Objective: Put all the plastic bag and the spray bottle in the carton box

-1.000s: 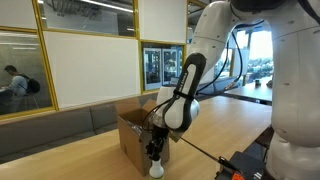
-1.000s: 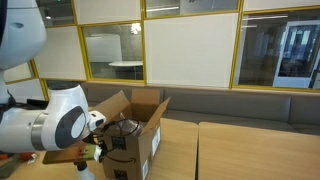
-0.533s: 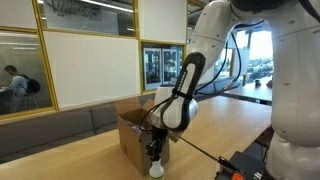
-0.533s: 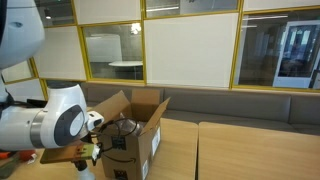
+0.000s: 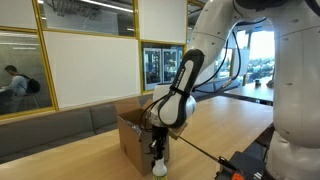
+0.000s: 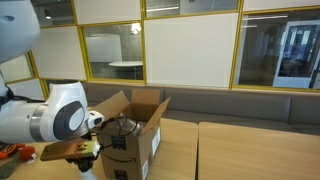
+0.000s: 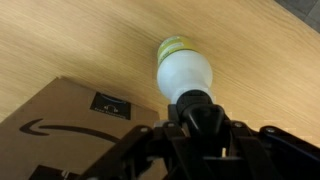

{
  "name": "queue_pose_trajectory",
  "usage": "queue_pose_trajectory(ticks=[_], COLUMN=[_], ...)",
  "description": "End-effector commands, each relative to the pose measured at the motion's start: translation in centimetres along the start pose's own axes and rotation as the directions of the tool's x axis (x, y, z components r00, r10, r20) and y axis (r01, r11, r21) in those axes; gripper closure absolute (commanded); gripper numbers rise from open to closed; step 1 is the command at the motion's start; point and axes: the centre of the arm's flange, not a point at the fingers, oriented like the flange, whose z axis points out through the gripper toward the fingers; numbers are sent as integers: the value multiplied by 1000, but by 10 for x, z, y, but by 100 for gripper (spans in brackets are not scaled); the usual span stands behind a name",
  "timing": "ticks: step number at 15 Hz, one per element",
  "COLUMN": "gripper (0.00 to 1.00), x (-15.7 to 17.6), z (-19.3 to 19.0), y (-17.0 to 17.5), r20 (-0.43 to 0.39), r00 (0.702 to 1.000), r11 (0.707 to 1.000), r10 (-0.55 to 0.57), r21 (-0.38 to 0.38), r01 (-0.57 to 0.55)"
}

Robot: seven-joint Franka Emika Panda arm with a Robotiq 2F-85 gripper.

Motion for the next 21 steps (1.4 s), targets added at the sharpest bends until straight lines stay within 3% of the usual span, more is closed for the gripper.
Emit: queue_pose_trajectory(ticks=[1,6,12,18,21], gripper=[81,81,81,82,82], x=[2,-4,-1,10,20], z=[-26,-61,-143,-247,-289], y=[5,10,17,44,63], r20=[69,171,149,113,49], r00=[998,983,976,954,946], r11=[999,994,965,890,855], r10=[15,66,161,277,321], r21=[-36,-97,-230,-406,-444], r01=[-13,-50,-124,-210,-267])
